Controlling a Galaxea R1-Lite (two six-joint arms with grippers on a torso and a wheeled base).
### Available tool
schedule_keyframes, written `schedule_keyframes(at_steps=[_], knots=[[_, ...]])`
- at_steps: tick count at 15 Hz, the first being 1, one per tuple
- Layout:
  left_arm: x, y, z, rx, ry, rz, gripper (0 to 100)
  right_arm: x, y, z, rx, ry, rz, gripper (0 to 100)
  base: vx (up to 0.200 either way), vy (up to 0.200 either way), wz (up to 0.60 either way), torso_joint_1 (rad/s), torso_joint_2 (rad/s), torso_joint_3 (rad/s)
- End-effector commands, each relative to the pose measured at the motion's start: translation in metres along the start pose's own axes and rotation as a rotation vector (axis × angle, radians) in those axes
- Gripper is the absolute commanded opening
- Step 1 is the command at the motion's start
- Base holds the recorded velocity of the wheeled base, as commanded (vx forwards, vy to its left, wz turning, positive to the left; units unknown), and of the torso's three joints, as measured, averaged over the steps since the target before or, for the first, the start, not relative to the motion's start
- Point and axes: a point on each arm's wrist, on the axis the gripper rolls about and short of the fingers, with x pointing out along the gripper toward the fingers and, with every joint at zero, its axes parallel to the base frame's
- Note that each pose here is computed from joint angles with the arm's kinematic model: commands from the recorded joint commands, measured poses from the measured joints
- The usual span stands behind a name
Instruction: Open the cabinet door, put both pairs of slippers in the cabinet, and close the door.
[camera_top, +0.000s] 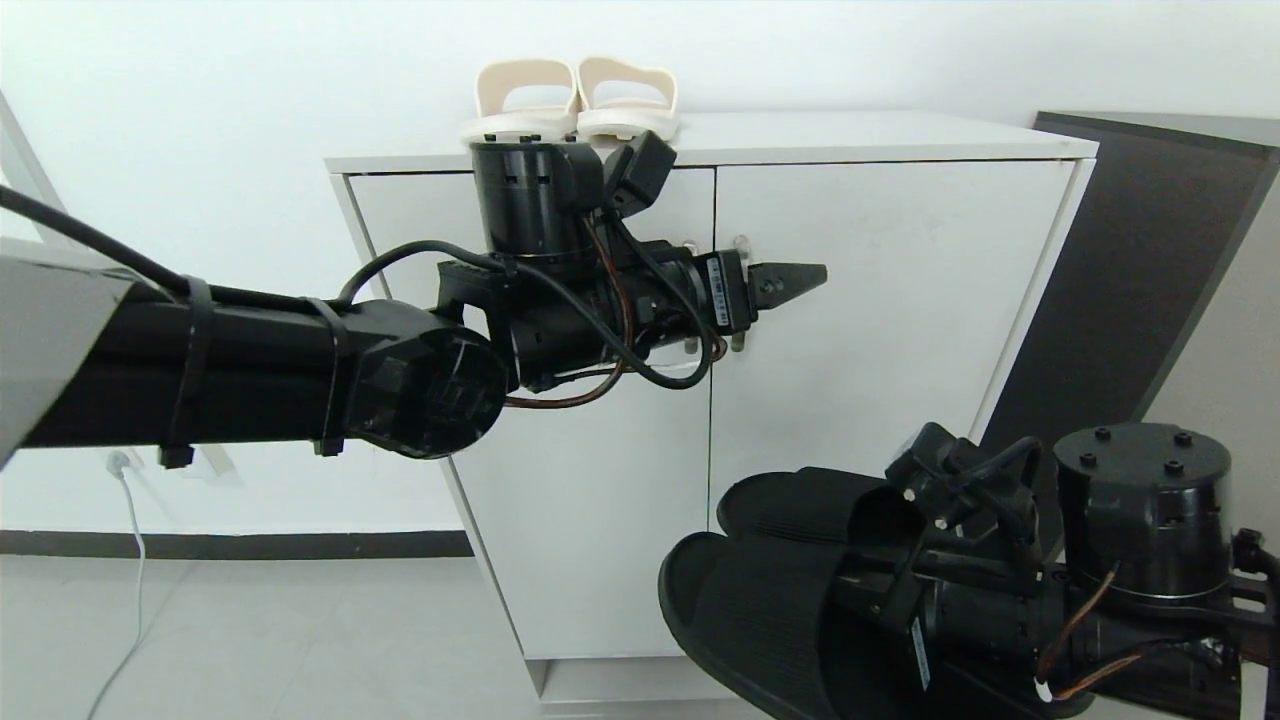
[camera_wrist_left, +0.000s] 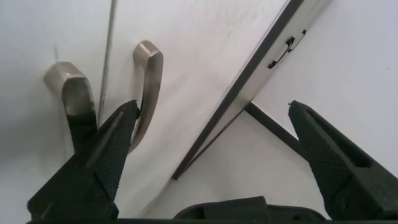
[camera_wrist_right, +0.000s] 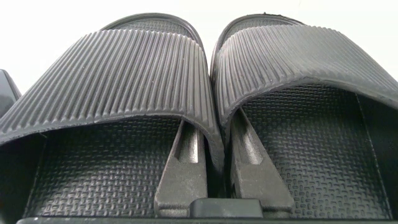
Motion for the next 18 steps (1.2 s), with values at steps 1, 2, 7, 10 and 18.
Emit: schedule_keyframes(at_steps=[1, 2, 7, 10, 18], knots=[[0.005, -0.001, -0.002, -0.002, 0.007, -0.004, 100, 0.001, 0.0, 0.0, -0.001, 0.003, 0.001, 0, 0.0, 0.0, 0.0, 0.0, 0.0, 0.0], [0.007, -0.004, -0.003, -0.001, 0.006, -0.012, 100, 0.001, 0.0, -0.001, 0.0, 0.004, 0.001, 0, 0.0, 0.0, 0.0, 0.0, 0.0, 0.0], [0.004, -0.006, 0.001, 0.001, -0.003, -0.022, 0, -0.006, 0.002, -0.004, -0.001, 0.001, 0.028, 0, 0.0, 0.0, 0.0, 0.0, 0.0, 0.0], [-0.005, -0.012, 0.0, 0.001, 0.006, -0.029, 0, -0.02, 0.007, -0.007, -0.023, -0.02, 0.157, 0, 0.0, 0.0, 0.0, 0.0, 0.0, 0.0], [-0.046, -0.045, -0.006, -0.004, 0.042, -0.078, 0, -0.032, 0.011, -0.02, -0.11, -0.006, 0.249, 0, 0.0, 0.0, 0.0, 0.0, 0.0, 0.0]])
